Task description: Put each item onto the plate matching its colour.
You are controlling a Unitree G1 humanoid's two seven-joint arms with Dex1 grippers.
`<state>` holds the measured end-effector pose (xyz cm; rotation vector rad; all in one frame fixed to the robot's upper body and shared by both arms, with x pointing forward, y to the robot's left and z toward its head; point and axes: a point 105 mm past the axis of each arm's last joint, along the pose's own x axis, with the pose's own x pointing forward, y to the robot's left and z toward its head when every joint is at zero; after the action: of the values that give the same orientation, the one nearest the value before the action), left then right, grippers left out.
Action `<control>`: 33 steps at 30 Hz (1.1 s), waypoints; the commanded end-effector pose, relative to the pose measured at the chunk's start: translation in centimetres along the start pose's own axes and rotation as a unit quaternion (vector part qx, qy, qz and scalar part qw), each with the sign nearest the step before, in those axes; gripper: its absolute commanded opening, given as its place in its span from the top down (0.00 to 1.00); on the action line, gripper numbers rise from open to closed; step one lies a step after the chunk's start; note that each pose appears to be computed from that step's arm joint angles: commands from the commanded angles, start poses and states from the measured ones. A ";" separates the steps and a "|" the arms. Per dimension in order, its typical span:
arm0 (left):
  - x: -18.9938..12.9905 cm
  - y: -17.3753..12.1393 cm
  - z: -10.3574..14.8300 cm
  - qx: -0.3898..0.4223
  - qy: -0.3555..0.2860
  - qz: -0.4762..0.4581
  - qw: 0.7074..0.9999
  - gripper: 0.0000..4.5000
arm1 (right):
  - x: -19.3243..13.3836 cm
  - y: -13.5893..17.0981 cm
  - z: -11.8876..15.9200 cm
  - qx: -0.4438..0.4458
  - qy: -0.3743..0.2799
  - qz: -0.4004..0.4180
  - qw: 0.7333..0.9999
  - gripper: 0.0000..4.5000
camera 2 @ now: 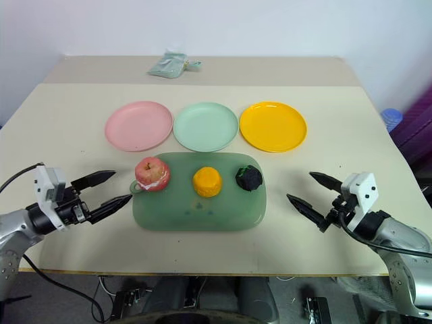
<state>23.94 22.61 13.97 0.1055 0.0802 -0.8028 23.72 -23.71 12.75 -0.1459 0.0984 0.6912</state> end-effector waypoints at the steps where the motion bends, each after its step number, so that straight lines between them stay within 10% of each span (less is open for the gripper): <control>1: 0.4 -0.5 0.9 0.015 -0.007 -0.007 1.000 0.00 | -0.2 0.1 1.4 -0.023 -0.015 0.005 1.000 0.01; 33: 4.8 0.3 2.3 0.055 -0.046 0.061 0.996 0.00 | 5.8 5.7 5.3 -0.112 -0.127 0.257 0.951 0.01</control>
<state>27.66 19.37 14.70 0.1435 -0.0078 -0.6841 24.66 -14.92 16.04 -0.2334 -0.1620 1.2361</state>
